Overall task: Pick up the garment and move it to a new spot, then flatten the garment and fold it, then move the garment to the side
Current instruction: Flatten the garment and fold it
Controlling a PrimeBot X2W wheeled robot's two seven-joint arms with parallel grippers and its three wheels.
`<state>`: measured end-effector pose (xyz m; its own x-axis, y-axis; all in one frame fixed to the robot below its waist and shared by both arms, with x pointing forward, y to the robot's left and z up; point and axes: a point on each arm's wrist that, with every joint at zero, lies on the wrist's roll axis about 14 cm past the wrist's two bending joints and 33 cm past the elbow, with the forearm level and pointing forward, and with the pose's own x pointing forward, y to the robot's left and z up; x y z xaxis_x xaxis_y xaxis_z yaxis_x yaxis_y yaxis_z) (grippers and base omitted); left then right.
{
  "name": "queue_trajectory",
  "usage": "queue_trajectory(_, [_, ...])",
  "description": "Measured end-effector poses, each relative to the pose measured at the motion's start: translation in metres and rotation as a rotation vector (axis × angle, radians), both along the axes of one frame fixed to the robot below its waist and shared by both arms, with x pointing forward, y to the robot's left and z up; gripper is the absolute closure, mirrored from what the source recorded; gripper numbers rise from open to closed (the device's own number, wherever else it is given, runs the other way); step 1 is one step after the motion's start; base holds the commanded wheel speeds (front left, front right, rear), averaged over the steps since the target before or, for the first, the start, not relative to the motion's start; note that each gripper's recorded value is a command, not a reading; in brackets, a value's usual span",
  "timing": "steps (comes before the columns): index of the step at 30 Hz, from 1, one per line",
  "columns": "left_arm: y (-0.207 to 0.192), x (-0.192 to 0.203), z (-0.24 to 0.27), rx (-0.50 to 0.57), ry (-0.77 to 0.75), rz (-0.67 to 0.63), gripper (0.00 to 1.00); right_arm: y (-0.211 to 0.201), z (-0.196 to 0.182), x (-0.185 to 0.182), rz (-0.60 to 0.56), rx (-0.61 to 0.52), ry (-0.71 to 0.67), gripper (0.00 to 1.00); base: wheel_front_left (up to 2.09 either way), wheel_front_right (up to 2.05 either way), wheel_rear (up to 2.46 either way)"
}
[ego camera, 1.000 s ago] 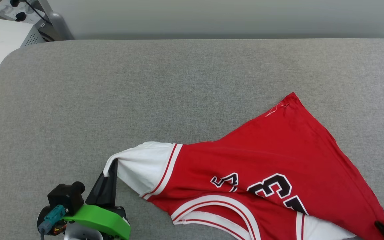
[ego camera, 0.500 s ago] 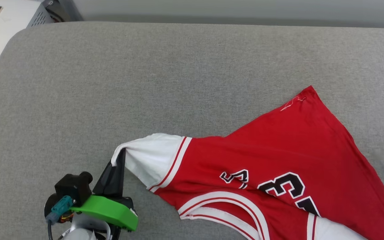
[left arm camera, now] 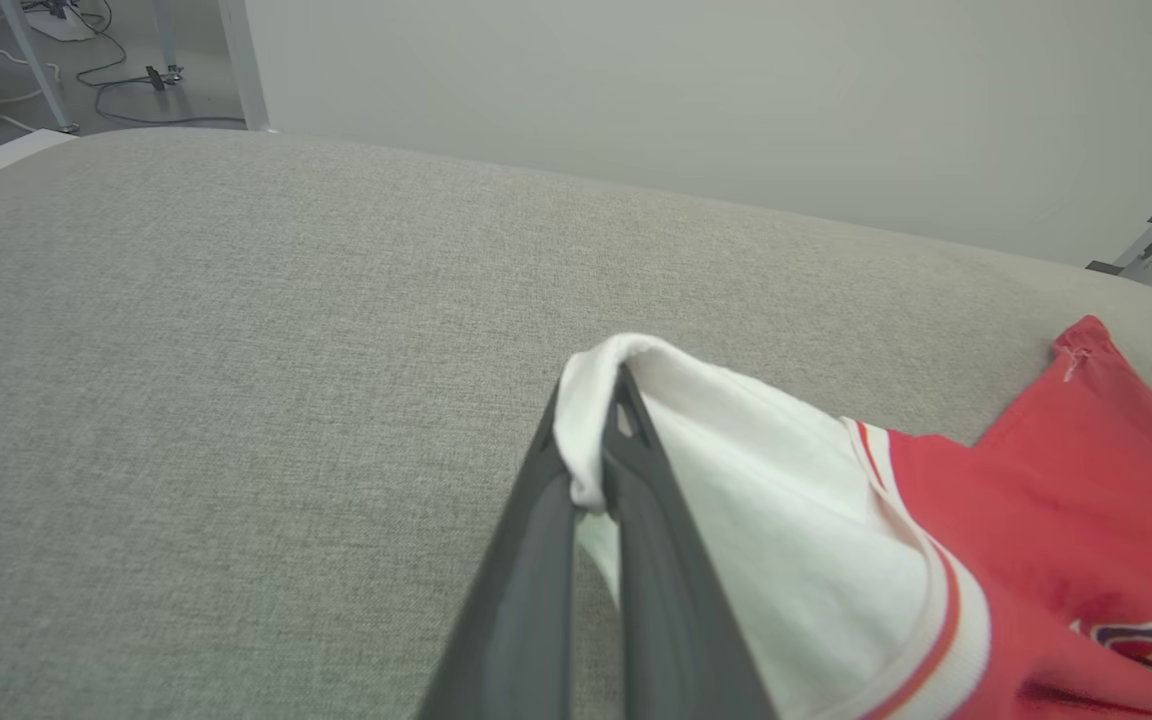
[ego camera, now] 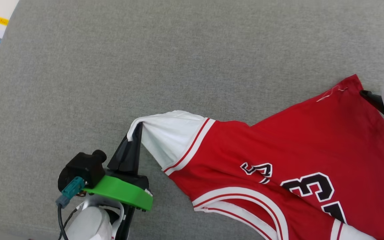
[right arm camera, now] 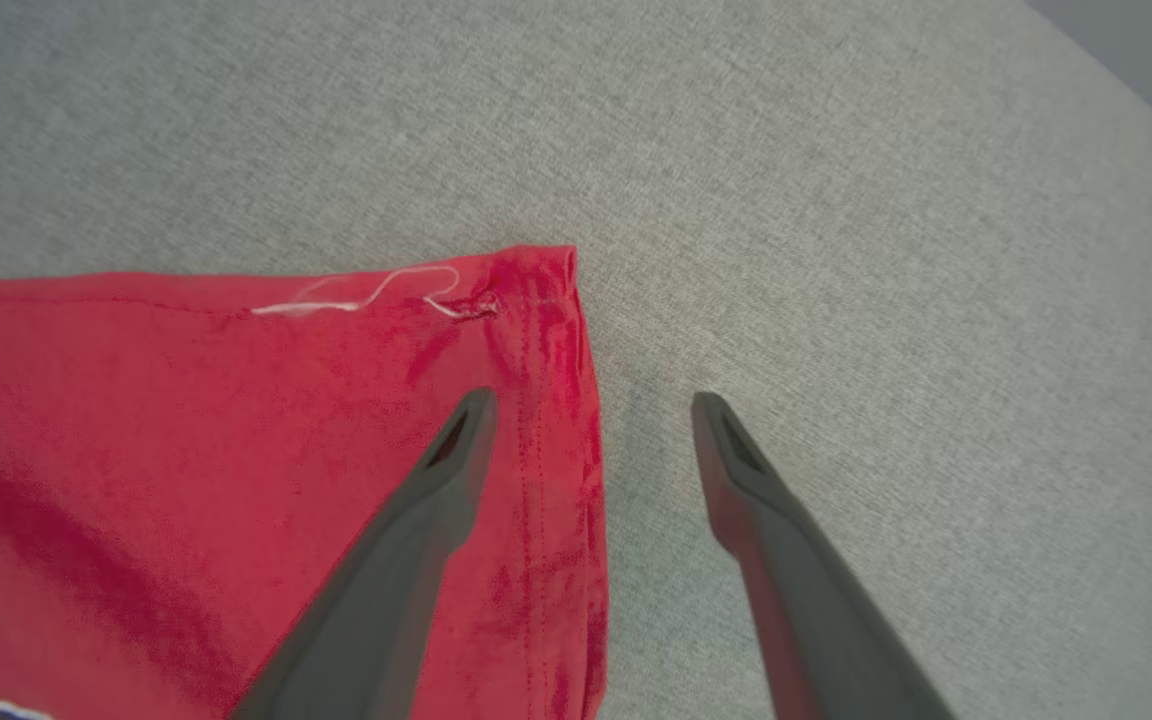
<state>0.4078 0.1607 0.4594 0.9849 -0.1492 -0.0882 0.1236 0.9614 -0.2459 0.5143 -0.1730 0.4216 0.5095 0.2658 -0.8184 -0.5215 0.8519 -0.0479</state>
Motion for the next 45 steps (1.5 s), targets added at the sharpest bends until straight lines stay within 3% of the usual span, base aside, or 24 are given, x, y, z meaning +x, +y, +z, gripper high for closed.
queue_trajectory(10, [0.006,0.003,-0.016,-0.001,0.037,0.023,1.00,0.011,-0.067,0.000,0.043,-0.067,0.150,0.00,0.00,0.00,0.00])
queue_trajectory(11, [0.007,0.003,-0.017,0.000,0.041,0.027,1.00,0.011,-0.068,0.000,0.048,-0.071,0.153,0.50,0.00,0.00,0.00])
queue_trajectory(13, [0.009,0.002,-0.019,0.003,0.046,0.032,1.00,0.012,-0.068,0.001,0.052,-0.062,0.140,1.00,0.00,0.00,0.00])
queue_trajectory(22, [0.008,0.001,0.000,0.005,-0.013,0.021,1.00,0.029,-0.028,0.008,0.048,0.103,-0.052,1.00,0.00,0.00,0.00])
queue_trajectory(32, [0.014,0.002,0.063,0.079,-0.188,-0.023,1.00,0.028,0.079,0.007,0.055,0.276,-0.384,1.00,0.00,0.00,0.00])
queue_trajectory(45, [-0.007,0.038,0.230,0.197,-0.618,-0.133,1.00,-0.005,0.222,-0.007,-0.006,0.449,-0.802,1.00,0.00,0.00,0.00])
